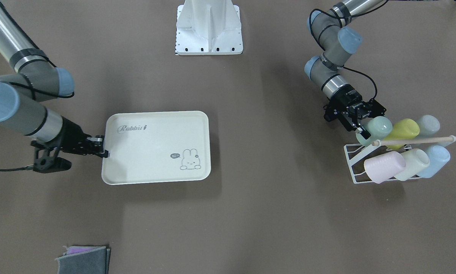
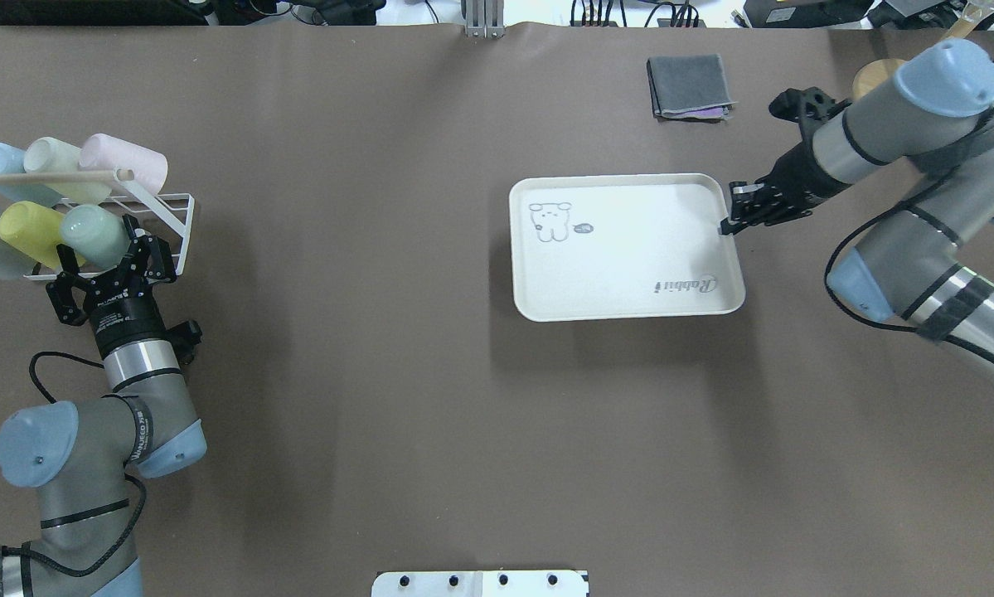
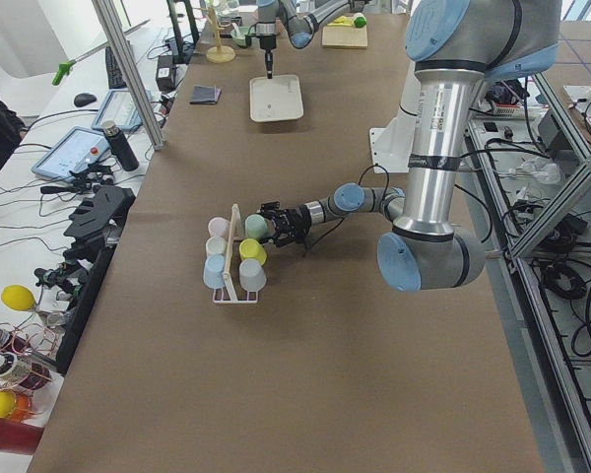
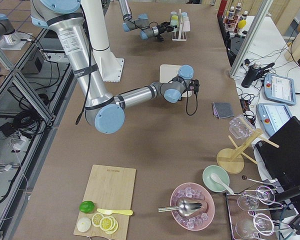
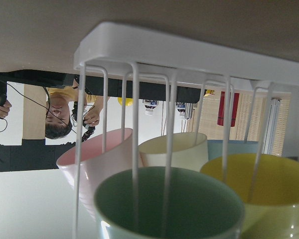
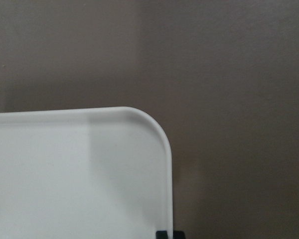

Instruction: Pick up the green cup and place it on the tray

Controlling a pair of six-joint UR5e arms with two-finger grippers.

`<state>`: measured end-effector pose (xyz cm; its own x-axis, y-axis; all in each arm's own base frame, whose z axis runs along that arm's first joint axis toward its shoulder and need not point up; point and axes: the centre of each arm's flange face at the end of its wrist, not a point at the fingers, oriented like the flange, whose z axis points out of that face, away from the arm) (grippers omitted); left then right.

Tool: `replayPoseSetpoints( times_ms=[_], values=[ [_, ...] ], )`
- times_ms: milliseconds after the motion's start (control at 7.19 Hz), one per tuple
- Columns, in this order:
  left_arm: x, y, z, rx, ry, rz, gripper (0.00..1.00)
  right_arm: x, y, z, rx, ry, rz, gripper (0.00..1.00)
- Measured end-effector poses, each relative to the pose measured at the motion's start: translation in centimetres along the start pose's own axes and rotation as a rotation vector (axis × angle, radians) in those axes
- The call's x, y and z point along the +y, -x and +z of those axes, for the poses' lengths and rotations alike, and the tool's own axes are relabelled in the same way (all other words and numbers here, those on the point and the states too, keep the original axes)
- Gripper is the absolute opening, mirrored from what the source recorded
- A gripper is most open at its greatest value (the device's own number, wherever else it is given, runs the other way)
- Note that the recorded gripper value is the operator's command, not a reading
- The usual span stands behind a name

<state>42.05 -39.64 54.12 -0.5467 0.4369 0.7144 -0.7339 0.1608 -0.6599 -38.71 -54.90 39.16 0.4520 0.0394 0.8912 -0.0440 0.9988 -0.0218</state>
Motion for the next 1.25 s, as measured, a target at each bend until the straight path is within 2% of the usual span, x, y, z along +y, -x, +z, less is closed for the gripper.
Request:
replayPoseSetpoints(
  times_ms=[139,278,418,557,696,1253],
  values=[
    [0.0,0.0,0.2,0.002,0.002,-0.003,0.89,1.9,5.1,2.7,0.006,-0.019,0.029,0.0],
    [0.0,0.0,0.2,0.003,0.002,-0.006,0.71,3.5,9.3,4.5,0.015,-0.031,0.05,0.0],
    [-0.1,0.1,0.2,0.002,0.001,-0.012,0.36,4.8,12.7,5.7,0.022,-0.036,0.054,0.0],
    [-0.3,0.3,0.2,0.002,0.001,-0.014,0.16,5.8,14.8,6.5,0.032,-0.043,0.052,0.0],
    [-0.4,0.6,0.2,0.001,0.0,-0.017,0.11,6.4,15.8,7.2,0.045,-0.048,0.046,0.0],
    [0.2,1.4,-0.1,-0.002,-0.005,-0.021,0.1,7.1,14.3,9.0,0.095,-0.055,-0.079,0.0]
  ],
)
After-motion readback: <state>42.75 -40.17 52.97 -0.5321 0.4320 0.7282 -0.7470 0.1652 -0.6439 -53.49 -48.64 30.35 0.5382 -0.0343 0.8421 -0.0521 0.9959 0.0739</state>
